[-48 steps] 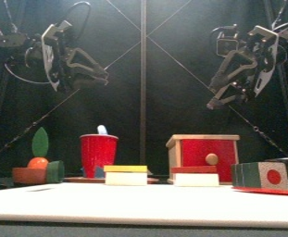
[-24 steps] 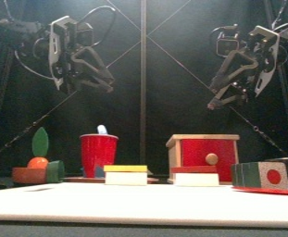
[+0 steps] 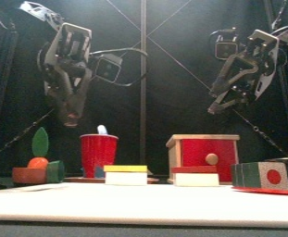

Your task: Put spoon into bowl

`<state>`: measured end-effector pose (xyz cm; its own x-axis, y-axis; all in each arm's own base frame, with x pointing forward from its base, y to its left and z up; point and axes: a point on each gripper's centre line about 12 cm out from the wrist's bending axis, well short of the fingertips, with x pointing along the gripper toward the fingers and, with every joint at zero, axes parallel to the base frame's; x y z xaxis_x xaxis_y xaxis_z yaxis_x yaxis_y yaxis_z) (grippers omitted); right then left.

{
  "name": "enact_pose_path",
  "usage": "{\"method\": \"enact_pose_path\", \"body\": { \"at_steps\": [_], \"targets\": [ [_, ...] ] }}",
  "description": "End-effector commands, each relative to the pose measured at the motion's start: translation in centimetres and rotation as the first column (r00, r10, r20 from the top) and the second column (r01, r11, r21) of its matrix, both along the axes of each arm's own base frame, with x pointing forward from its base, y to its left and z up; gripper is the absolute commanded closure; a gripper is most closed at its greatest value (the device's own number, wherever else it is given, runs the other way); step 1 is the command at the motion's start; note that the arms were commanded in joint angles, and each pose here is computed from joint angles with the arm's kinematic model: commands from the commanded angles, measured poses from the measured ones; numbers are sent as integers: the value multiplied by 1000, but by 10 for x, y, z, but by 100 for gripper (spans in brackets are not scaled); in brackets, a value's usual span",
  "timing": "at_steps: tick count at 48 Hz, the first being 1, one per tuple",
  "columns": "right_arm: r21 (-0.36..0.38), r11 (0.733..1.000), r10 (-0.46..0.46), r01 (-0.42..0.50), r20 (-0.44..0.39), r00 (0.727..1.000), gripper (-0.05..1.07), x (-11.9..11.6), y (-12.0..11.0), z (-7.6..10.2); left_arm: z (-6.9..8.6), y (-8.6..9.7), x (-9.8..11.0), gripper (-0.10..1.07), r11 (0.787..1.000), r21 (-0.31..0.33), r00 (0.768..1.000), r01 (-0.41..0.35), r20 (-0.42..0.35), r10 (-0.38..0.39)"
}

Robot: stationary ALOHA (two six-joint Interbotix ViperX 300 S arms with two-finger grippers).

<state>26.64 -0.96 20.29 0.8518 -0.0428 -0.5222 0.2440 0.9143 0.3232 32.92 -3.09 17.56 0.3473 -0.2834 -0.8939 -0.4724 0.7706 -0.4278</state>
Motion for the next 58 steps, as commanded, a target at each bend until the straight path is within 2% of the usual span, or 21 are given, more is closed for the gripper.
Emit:
{"method": "enact_pose_path", "body": {
  "at_steps": [1, 7, 11, 14, 16, 21, 32, 41, 45, 49, 52, 58],
  "targets": [
    [-1, 1000, 7, -7, 7, 1000, 14, 2, 1, 3, 8, -3, -4, 29, 999, -35, 998, -14, -67, 11],
    [-1, 1000, 5, -5, -3, 1000, 14, 4, 1, 0, 5, -3, -10, 28, 994, -38, 986, -106, -132, 100],
    [-1, 1000, 7, -7, -13, 1000, 14, 4, 1, -3, 0, -4, -14, 28, 983, -30, 968, -184, -180, 175],
    [-1, 1000, 7, -7, -19, 1000, 14, 4, 1, -4, -3, -4, -17, 27, 965, -29, 944, -259, -218, 247],
    [0, 1000, 9, -9, -25, 1000, 14, 4, 1, -6, -6, -4, -21, 24, 945, -29, 917, -326, -254, 309],
    [1, 1000, 13, -13, -33, 999, 14, 5, 2, -9, -11, -12, -29, 18, 918, -6, 877, -397, -296, 378],
    [-24, 999, 30, -31, -50, 998, 14, 6, 3, -13, -16, -47, -40, 5, 878, 26, 820, -478, -345, 457],
    [-54, 997, 44, -47, -60, 997, 14, 7, 2, -15, -26, -66, -54, 4, 858, 73, 781, -508, -380, 495],
    [-54, 997, 44, -48, -59, 997, 14, 7, 1, -15, -35, -67, -62, 4, 836, 111, 747, -538, -396, 534],
    [-52, 998, 43, -46, -60, 997, 14, 8, 1, -15, -42, -67, -69, 4, 802, 154, 707, -577, -398, 584],
    [-50, 998, 42, -45, -60, 997, 14, 8, 1, -15, -44, -68, -70, 4, 782, 173, 690, -599, -384, 614],
    [-49, 998, 39, -42, -62, 997, 14, 8, 1, -15, -45, -69, -68, 4, 751, 192, 675, -632, -338, 655]
  ]
}}
